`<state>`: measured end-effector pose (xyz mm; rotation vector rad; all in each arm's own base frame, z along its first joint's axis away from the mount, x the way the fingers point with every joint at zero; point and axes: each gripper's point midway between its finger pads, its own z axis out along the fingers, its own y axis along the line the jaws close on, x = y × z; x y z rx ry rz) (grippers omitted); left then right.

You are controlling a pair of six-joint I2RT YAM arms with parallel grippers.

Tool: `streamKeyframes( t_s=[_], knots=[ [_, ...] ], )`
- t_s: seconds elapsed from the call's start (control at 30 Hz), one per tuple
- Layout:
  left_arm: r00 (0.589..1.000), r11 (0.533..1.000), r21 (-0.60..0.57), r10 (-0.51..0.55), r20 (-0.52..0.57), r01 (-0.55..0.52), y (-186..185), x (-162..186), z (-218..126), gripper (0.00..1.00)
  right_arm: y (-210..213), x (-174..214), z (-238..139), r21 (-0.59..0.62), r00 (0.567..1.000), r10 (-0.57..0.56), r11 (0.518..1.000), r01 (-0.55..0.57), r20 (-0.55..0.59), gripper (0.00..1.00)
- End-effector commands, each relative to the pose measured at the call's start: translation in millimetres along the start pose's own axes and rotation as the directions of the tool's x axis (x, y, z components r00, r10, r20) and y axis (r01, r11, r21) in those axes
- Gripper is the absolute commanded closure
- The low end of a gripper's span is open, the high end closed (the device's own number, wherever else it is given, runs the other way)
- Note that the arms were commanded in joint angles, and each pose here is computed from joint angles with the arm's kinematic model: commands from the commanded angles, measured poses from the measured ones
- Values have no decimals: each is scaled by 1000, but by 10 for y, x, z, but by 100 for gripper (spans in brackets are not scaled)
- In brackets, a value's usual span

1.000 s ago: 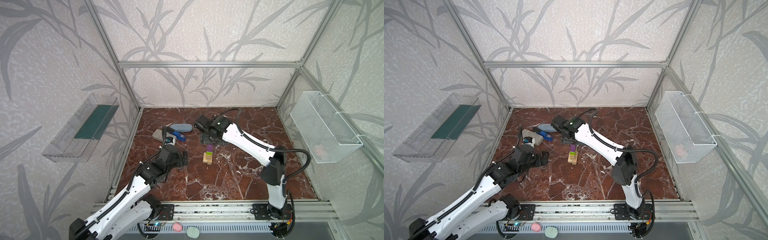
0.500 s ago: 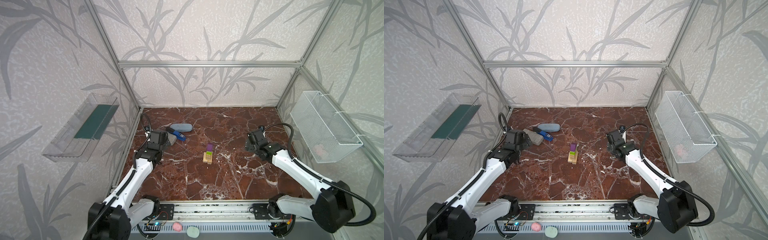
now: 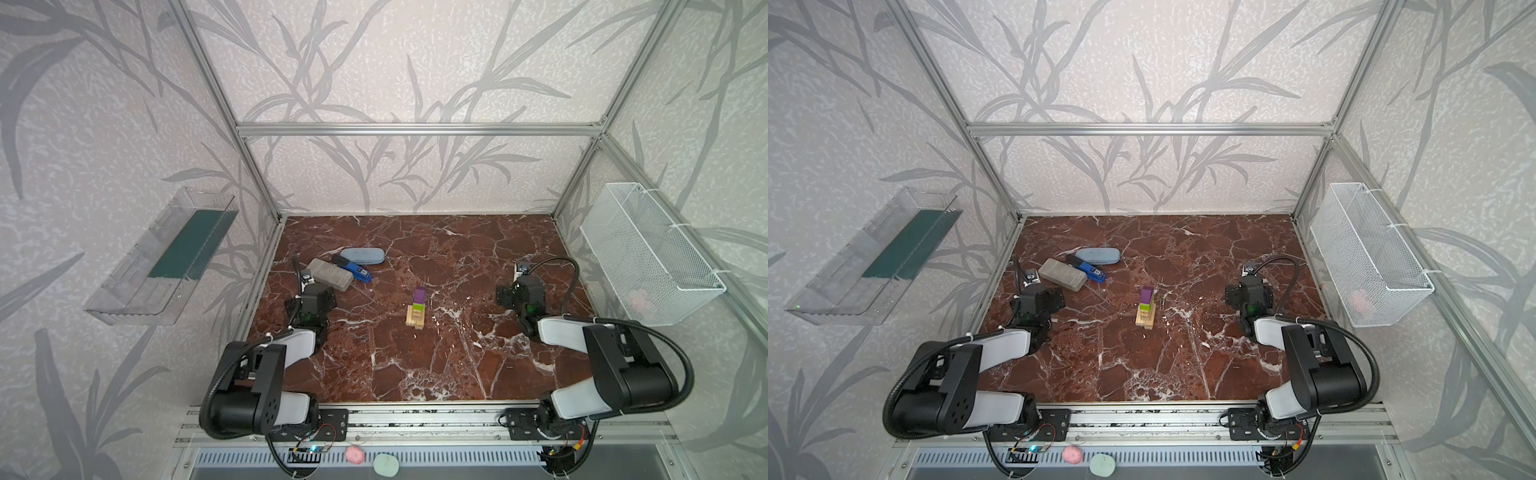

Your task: Build the wood block tower

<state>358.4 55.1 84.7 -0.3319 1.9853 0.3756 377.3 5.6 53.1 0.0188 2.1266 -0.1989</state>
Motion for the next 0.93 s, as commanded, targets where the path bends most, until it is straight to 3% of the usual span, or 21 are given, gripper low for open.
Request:
streamKeyframes(
  t_s=[0.0,0.07,0.2,0.43,0.9],
  knots=[
    [980,995,95,-40,197,21,-106,-328,14,0,234,-453,-101,-135,969,-20,989,55,245,1],
    [975,992,128,-14,222,-15,-196,-274,71,1,296,-466,-110,-159,960,-35,984,82,278,1],
    [995,993,119,-17,95,5,-177,-231,203,0,274,-475,-74,-171,965,-16,983,62,261,1],
    [990,990,138,-28,139,9,-168,-257,201,1,269,-470,-80,-167,966,-18,984,63,259,1],
    [991,991,132,-30,127,13,-162,-240,204,1,272,-464,-78,-169,966,-18,984,63,258,1]
  ],
)
